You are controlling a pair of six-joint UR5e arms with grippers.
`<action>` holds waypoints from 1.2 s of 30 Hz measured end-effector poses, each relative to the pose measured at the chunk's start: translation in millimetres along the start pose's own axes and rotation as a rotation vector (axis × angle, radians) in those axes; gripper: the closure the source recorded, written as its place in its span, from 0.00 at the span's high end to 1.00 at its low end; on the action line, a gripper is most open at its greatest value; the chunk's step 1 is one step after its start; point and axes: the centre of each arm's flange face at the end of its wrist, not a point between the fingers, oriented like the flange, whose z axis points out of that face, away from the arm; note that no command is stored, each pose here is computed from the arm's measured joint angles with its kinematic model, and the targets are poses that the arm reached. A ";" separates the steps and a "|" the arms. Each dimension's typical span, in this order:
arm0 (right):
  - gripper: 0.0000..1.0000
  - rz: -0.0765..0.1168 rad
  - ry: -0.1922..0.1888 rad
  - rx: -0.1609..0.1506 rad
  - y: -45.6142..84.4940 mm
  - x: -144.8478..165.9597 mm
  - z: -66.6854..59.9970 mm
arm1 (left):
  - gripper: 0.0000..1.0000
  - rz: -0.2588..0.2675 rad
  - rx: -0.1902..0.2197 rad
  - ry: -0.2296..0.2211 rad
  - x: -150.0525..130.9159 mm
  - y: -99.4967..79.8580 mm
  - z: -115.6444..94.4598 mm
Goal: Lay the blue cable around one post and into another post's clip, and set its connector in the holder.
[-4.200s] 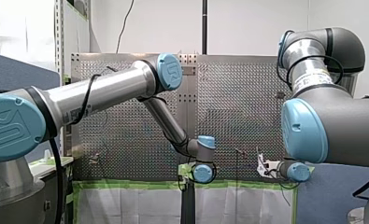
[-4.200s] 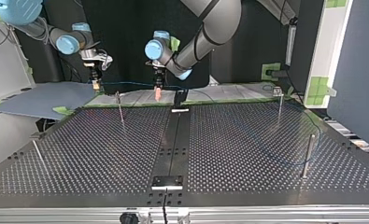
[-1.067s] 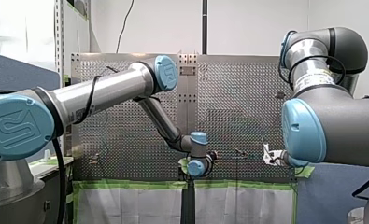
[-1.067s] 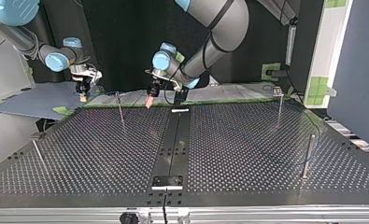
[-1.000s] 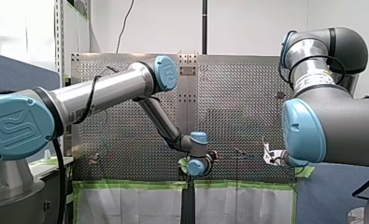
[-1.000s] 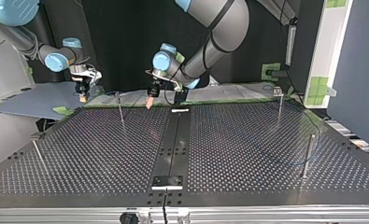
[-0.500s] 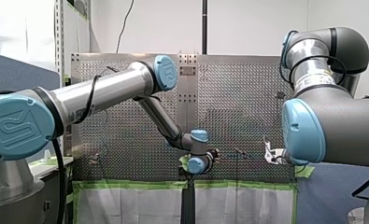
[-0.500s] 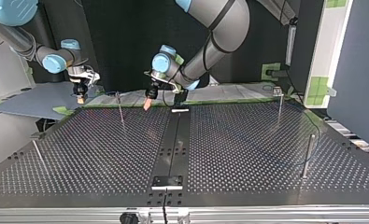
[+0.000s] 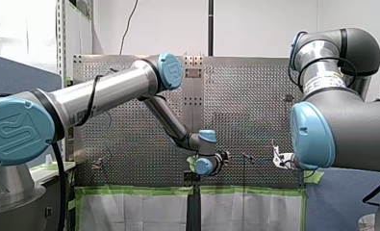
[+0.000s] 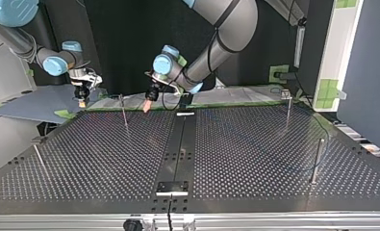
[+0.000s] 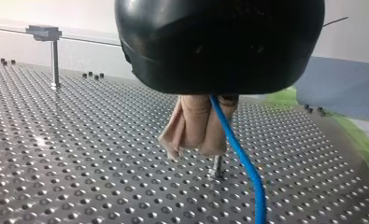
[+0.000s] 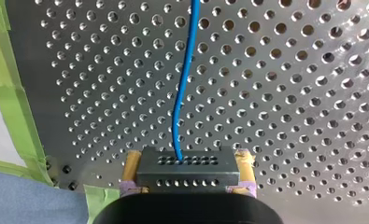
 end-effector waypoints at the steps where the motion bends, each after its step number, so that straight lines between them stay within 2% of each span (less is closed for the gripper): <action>1: 0.00 0.001 0.002 0.001 0.2 0.4 0.4 | 0.00 0.000 0.005 -0.002 -2.2 -1.4 0.3; 12: 0.00 0.015 0.013 0.005 1.2 3.5 3.2 | 0.00 -0.002 0.007 0.002 -6.6 -1.8 0.8; 22: 0.00 0.042 0.027 0.028 0.6 5.5 4.9 | 0.00 -0.030 -0.040 -0.004 -8.4 9.6 2.9; 36: 0.00 0.053 0.047 0.013 12.0 8.8 8.0 | 0.00 -0.039 -0.105 -0.018 -12.9 37.0 10.0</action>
